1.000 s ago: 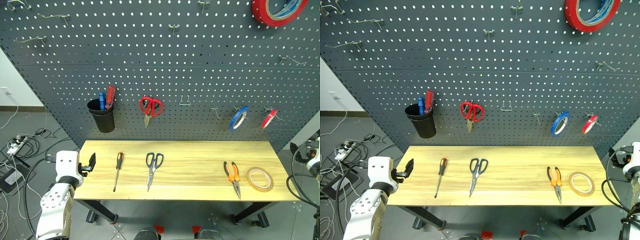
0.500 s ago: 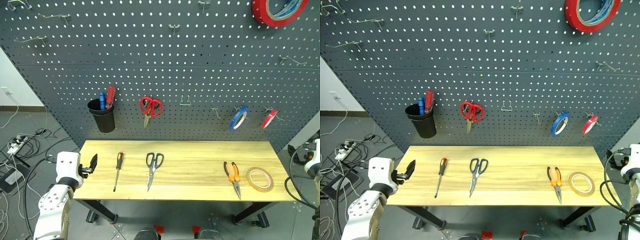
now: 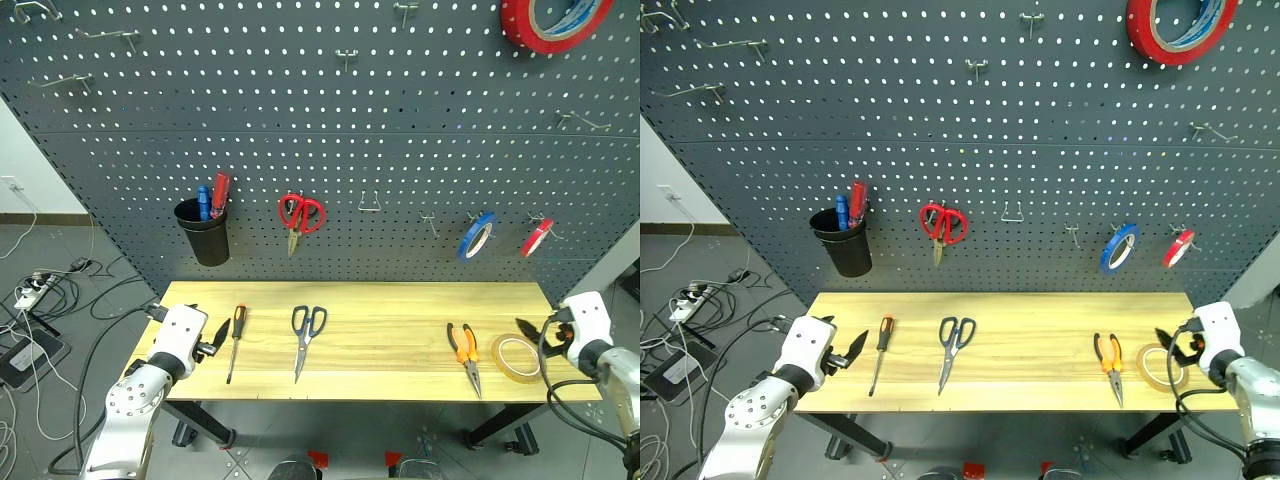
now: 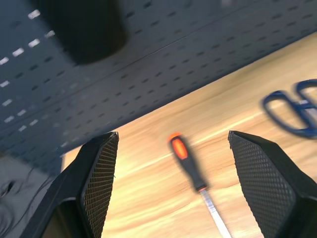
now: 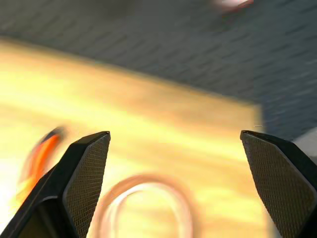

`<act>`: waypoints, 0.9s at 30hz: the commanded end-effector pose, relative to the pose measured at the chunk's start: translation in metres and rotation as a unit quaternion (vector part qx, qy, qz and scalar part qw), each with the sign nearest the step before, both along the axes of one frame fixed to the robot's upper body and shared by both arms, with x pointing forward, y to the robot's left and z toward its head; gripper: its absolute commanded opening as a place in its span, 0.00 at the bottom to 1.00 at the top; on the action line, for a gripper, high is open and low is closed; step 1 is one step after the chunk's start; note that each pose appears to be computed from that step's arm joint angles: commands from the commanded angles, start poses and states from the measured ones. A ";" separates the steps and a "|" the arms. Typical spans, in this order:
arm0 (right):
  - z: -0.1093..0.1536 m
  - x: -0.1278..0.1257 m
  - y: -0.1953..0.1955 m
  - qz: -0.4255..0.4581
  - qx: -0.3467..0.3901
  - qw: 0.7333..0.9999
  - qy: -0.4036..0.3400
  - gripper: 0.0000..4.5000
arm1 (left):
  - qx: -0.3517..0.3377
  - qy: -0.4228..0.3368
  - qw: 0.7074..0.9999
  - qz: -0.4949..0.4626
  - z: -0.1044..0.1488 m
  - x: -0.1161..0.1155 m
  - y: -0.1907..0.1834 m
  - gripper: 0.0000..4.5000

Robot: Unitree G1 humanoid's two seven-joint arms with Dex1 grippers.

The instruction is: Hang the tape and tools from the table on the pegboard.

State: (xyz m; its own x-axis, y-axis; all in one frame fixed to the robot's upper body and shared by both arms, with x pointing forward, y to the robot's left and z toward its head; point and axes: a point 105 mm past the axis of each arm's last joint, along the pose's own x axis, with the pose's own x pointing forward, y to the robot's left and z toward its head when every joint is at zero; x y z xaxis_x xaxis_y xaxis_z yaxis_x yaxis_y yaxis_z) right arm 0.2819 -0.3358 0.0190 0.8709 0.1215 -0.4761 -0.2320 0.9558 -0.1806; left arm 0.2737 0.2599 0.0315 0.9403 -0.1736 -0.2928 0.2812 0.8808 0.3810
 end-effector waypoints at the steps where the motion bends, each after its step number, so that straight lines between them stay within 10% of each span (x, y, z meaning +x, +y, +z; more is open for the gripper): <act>1: 0.014 0.002 0.014 0.024 -0.005 1.000 0.006 1.00 | 0.030 -0.032 0.996 -0.074 0.027 0.008 -0.024 0.83; 27: -0.042 0.020 0.012 -0.026 -0.049 0.975 0.217 1.00 | -0.070 0.047 0.886 -0.455 0.080 0.031 -0.183 0.83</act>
State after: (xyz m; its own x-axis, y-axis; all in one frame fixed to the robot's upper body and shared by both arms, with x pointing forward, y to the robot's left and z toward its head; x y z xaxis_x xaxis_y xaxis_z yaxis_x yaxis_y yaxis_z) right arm 0.3008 -0.3183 -0.0247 0.5937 0.0319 -0.8041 -0.2452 0.9589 -0.1430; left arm 0.3070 0.0842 0.1064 0.3929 -0.8716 -0.2932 0.9165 0.3450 0.2026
